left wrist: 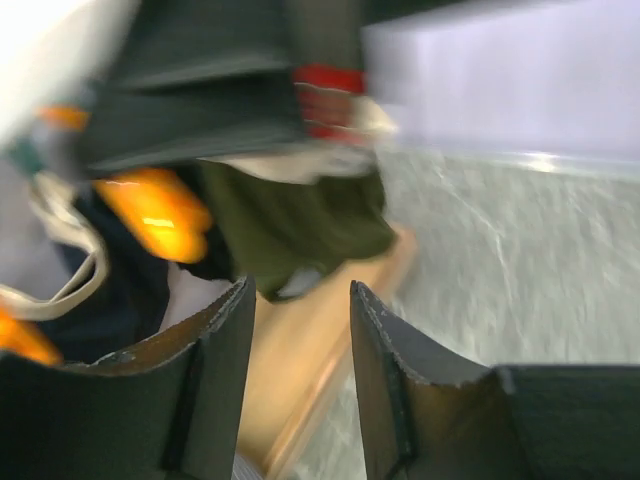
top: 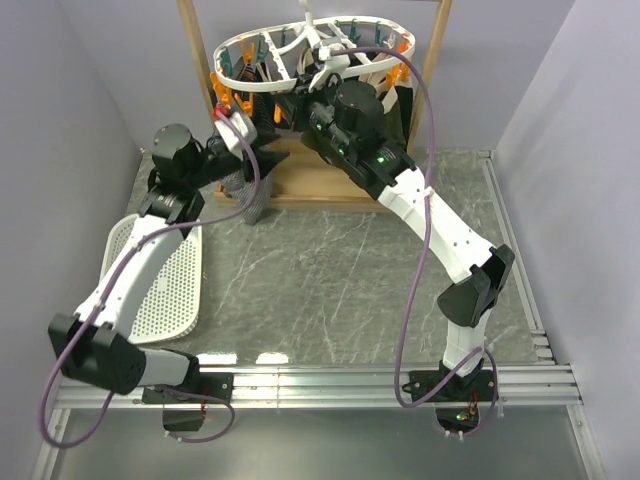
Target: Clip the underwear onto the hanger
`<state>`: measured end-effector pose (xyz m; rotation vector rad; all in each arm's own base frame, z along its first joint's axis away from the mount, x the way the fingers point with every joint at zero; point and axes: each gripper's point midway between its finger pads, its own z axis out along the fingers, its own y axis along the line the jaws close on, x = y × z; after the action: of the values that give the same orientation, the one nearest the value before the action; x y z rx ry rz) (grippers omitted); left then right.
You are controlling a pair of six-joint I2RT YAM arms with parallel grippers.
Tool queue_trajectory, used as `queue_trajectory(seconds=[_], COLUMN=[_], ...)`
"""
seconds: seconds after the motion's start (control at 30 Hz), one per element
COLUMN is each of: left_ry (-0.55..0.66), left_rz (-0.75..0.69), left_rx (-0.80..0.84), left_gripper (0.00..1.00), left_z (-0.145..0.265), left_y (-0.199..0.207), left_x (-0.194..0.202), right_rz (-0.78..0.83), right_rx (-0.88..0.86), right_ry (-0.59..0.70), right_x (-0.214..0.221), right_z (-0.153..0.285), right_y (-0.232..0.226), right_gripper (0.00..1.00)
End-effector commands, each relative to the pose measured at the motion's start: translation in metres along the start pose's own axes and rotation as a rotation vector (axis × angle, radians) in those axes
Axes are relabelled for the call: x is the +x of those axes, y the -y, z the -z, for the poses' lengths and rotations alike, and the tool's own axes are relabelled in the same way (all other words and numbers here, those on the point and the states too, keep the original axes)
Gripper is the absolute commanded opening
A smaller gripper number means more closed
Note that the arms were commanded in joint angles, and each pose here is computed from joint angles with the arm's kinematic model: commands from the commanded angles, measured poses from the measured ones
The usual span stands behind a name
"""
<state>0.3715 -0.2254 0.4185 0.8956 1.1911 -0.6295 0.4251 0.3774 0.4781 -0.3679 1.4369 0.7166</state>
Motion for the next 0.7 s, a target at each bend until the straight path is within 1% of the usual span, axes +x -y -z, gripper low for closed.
queue_trajectory(seconds=[0.0, 0.03, 0.07, 0.13, 0.17, 0.2, 0.27, 0.3, 0.33, 0.4, 0.43, 0.5, 0.53, 0.6, 0.67], left_ry=[-0.077, -0.139, -0.157, -0.241, -0.268, -0.304, -0.375, -0.399, -0.447, -0.486, -0.524, -0.548, -0.585, -0.595, -0.639], left_rz=[-0.181, -0.174, -0.27, -0.284, -0.348, -0.369, -0.395, -0.409, -0.406, -0.42, -0.414, -0.435, -0.436, -0.47, -0.486], left_rx=[0.203, 0.228, 0.247, 0.267, 0.284, 0.275, 0.289, 0.282, 0.263, 0.257, 0.251, 0.233, 0.214, 0.191, 0.155], left_gripper=[0.48, 0.49, 0.49, 0.51, 0.52, 0.52, 0.55, 0.56, 0.57, 0.57, 0.58, 0.59, 0.61, 0.62, 0.65], left_z=[0.025, 0.033, 0.036, 0.044, 0.046, 0.047, 0.047, 0.046, 0.045, 0.043, 0.04, 0.036, 0.035, 0.027, 0.023], left_y=[0.05, 0.058, 0.057, 0.059, 0.057, 0.052, 0.046, 0.04, 0.032, 0.022, 0.017, 0.009, 0.002, -0.005, -0.015], left_x=[0.011, 0.028, 0.036, 0.061, 0.071, 0.079, 0.104, 0.11, 0.125, 0.136, 0.15, 0.156, 0.168, 0.17, 0.181], right_rz=[0.015, 0.019, 0.022, 0.026, 0.034, 0.041, 0.062, 0.066, 0.07, 0.083, 0.084, 0.093, 0.095, 0.098, 0.101], right_rx=[0.035, 0.045, 0.047, 0.054, 0.051, 0.05, 0.064, 0.069, 0.074, 0.08, 0.081, 0.086, 0.091, 0.098, 0.103], right_ry=[0.073, 0.073, 0.073, 0.068, 0.07, 0.069, 0.075, 0.075, 0.074, 0.071, 0.072, 0.075, 0.08, 0.078, 0.077], right_x=[-0.025, -0.024, -0.025, -0.022, -0.024, -0.024, -0.025, -0.025, -0.024, -0.024, -0.024, -0.025, -0.028, -0.027, -0.026], right_z=[0.003, 0.003, 0.004, 0.005, 0.007, 0.008, 0.01, 0.011, 0.011, 0.012, 0.012, 0.012, 0.013, 0.012, 0.011], right_y=[-0.005, -0.005, -0.007, -0.01, -0.013, -0.015, -0.016, -0.016, -0.018, -0.02, -0.021, -0.021, -0.02, -0.02, -0.019], right_gripper=[0.0, 0.0, 0.0, 0.0, 0.0, 0.0, 0.0, 0.0, 0.0, 0.0, 0.0, 0.0, 0.0, 0.0, 0.0])
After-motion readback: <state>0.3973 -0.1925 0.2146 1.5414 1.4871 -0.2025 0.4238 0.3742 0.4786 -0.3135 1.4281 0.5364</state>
